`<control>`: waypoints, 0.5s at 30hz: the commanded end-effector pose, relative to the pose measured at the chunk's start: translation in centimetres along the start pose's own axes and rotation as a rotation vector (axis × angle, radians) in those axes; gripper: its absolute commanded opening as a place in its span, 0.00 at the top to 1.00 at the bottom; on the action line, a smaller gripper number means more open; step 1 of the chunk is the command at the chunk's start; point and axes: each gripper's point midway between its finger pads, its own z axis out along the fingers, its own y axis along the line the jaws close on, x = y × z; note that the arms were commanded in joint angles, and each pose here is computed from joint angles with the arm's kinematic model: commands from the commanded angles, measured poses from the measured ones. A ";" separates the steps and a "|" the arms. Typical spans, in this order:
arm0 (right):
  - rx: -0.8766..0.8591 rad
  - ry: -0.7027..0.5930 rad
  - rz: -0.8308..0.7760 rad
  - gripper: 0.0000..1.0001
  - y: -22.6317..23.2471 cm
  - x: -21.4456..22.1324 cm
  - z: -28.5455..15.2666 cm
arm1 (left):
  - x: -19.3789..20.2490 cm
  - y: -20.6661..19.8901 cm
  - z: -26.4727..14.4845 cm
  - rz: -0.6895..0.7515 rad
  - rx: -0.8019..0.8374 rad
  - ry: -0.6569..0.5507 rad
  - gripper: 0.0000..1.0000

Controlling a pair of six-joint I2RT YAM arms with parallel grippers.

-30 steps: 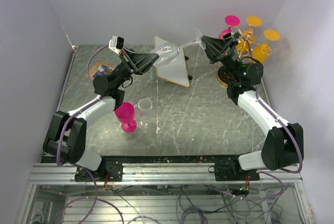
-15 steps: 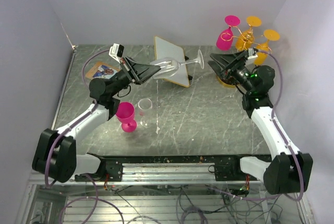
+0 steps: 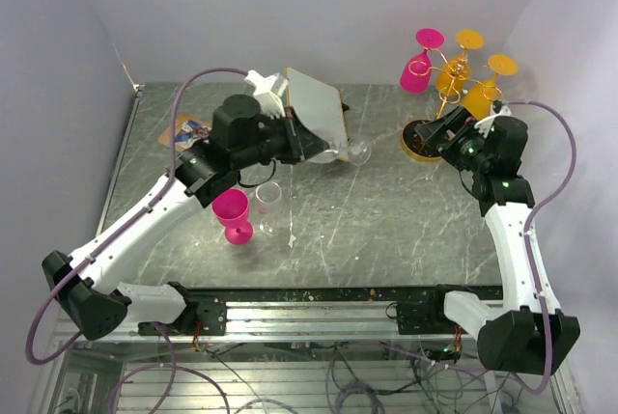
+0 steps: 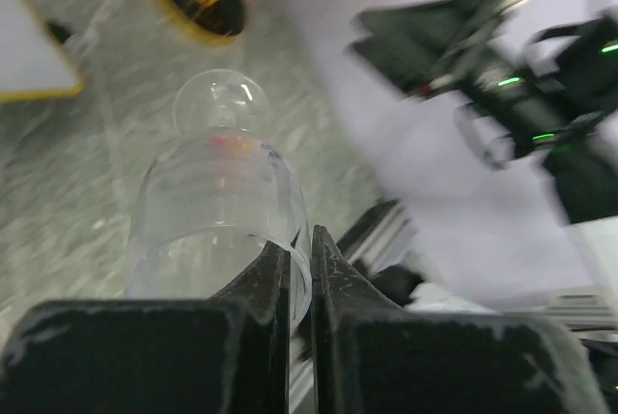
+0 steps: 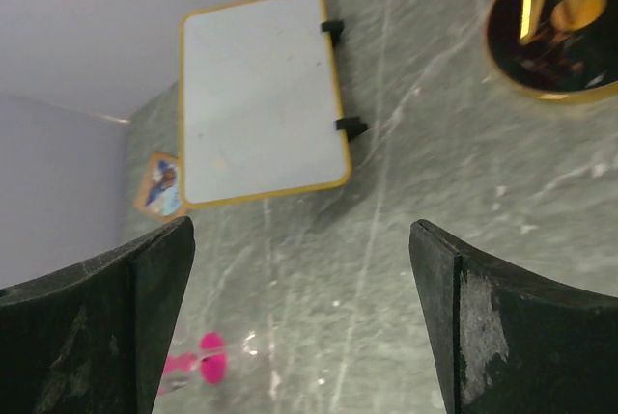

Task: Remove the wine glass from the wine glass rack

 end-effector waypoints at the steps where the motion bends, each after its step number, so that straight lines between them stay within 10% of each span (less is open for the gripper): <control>1: 0.154 -0.094 -0.200 0.07 -1.6 -2.8 -2.7 | 5.2 7.1 -0.7 0.189 -0.378 0.201 0.93; 15: 0.075 -0.085 -0.258 0.02 -0.3 -2.3 -3.4 | 13.2 9.6 1.3 0.424 -0.550 0.542 0.93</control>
